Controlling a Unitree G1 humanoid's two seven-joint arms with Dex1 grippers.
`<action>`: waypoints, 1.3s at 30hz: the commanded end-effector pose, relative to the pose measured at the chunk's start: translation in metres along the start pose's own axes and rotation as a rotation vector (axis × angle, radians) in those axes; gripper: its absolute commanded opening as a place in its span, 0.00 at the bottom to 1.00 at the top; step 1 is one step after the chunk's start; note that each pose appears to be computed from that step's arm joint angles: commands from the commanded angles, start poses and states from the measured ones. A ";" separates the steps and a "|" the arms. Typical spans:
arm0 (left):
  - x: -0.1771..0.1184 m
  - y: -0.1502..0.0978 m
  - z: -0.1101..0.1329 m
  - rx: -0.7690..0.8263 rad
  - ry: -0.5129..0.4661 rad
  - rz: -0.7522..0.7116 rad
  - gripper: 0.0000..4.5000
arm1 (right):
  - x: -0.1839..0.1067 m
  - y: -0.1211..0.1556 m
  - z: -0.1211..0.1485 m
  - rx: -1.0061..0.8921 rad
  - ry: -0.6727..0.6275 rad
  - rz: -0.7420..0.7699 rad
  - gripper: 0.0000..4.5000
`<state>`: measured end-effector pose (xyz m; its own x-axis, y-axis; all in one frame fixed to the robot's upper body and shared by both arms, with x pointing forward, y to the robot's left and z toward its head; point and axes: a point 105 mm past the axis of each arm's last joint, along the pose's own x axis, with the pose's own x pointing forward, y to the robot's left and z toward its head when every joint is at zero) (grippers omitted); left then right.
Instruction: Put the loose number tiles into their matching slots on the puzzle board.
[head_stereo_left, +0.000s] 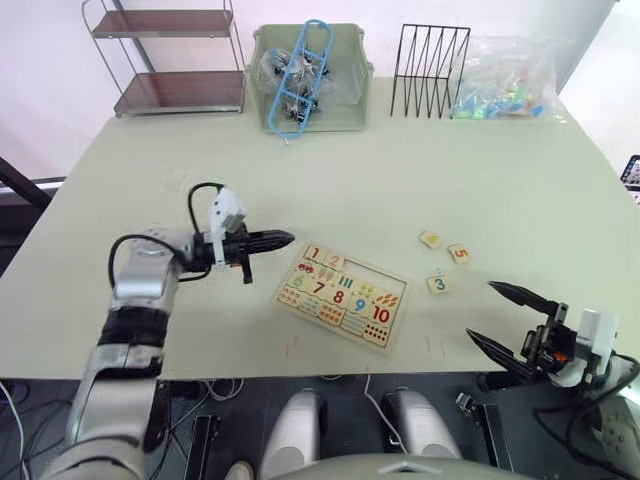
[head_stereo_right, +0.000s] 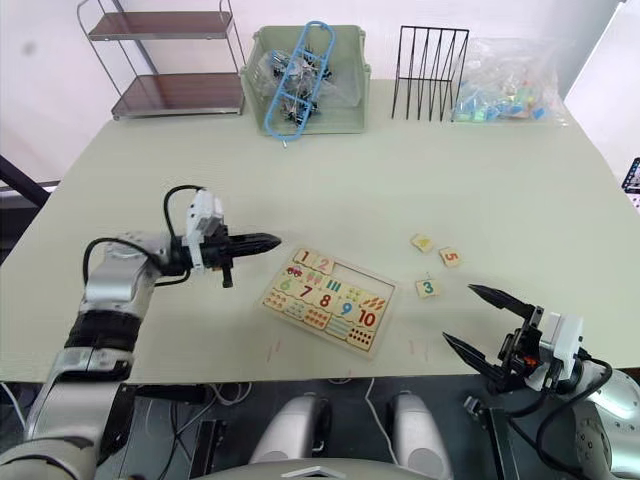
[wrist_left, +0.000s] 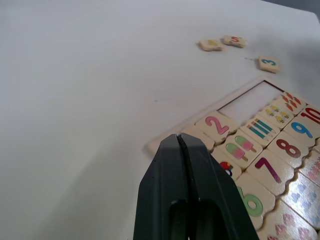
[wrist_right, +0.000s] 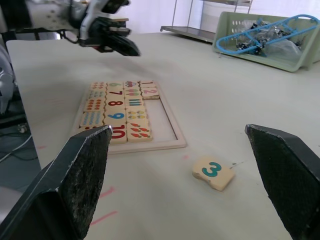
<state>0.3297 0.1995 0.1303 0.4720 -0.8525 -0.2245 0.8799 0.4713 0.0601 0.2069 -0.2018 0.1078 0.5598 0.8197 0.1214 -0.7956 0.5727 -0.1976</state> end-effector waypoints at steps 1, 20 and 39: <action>-0.020 -0.004 0.018 0.062 -0.069 0.071 0.00 | -0.007 -0.010 0.008 -0.027 -0.003 -0.012 1.00; -0.103 -0.063 -0.023 -0.131 -0.112 0.512 0.99 | -0.028 -0.023 -0.003 0.028 0.075 -0.084 1.00; -0.126 -0.094 -0.056 -0.222 -0.067 0.596 0.99 | -0.065 -0.037 -0.015 0.034 0.151 -0.169 1.00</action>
<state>0.1857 0.2749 0.0883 0.8799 -0.4357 -0.1895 0.4294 0.9000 -0.0752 0.2025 -0.2685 0.0825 0.7070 0.7072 -0.0047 -0.7038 0.7029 -0.1031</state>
